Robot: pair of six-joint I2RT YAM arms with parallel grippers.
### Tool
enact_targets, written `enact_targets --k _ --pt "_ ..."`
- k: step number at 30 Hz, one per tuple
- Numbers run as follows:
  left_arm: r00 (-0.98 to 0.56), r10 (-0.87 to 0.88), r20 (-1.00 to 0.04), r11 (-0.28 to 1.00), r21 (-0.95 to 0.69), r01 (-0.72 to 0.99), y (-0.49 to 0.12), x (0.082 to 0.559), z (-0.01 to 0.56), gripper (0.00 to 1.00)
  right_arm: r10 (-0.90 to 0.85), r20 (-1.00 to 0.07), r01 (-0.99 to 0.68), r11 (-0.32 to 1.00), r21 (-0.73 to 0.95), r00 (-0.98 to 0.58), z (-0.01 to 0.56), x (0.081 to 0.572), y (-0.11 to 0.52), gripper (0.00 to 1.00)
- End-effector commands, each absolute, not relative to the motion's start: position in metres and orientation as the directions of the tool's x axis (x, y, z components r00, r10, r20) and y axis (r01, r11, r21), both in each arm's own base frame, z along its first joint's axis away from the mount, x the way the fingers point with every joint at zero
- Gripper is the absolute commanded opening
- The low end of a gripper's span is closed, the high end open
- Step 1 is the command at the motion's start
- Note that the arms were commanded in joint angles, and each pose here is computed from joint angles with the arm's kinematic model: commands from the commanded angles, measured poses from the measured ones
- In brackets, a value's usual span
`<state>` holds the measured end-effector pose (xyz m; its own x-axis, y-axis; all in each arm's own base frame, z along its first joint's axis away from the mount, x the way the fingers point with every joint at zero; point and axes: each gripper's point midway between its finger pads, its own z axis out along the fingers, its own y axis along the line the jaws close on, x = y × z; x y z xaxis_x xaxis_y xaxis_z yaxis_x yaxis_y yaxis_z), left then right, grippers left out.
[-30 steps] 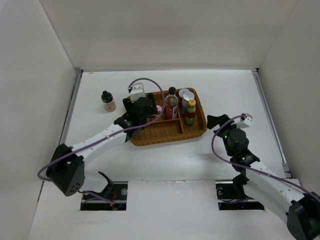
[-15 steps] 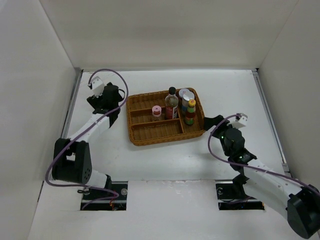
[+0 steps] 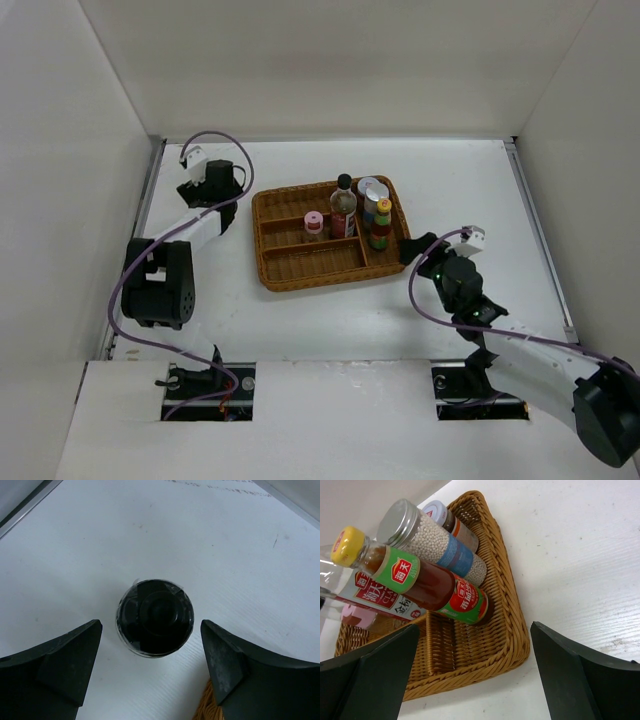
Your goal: Organize the condiment bottles
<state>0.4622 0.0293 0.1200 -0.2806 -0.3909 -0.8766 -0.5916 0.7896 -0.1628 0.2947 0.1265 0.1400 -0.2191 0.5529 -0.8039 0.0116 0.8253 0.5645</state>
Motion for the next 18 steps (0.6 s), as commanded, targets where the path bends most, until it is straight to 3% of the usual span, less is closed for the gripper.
enact_targets --k 1,8,13,18 --pt "-0.215 -0.386 -0.897 0.797 -0.207 -0.567 0.033 0.486 0.145 0.76 0.584 -0.796 -0.056 0.800 0.598 -0.160 0.175 0.303 0.137 1.00" --pt "-0.185 -0.386 -0.904 0.788 -0.218 -0.575 0.037 0.477 0.152 0.41 0.584 -0.796 -0.051 0.800 0.597 -0.159 0.173 0.302 0.136 1.00" --pt "-0.040 -0.377 -0.925 0.813 -0.310 -0.493 0.006 0.441 0.221 0.39 0.577 -0.801 -0.037 0.807 0.589 -0.158 0.169 0.305 0.134 1.00" --pt "-0.031 -0.398 -0.917 0.869 -0.366 -0.333 -0.051 0.402 0.251 0.39 0.569 -0.806 -0.039 0.813 0.581 -0.162 0.167 0.306 0.136 1.00"
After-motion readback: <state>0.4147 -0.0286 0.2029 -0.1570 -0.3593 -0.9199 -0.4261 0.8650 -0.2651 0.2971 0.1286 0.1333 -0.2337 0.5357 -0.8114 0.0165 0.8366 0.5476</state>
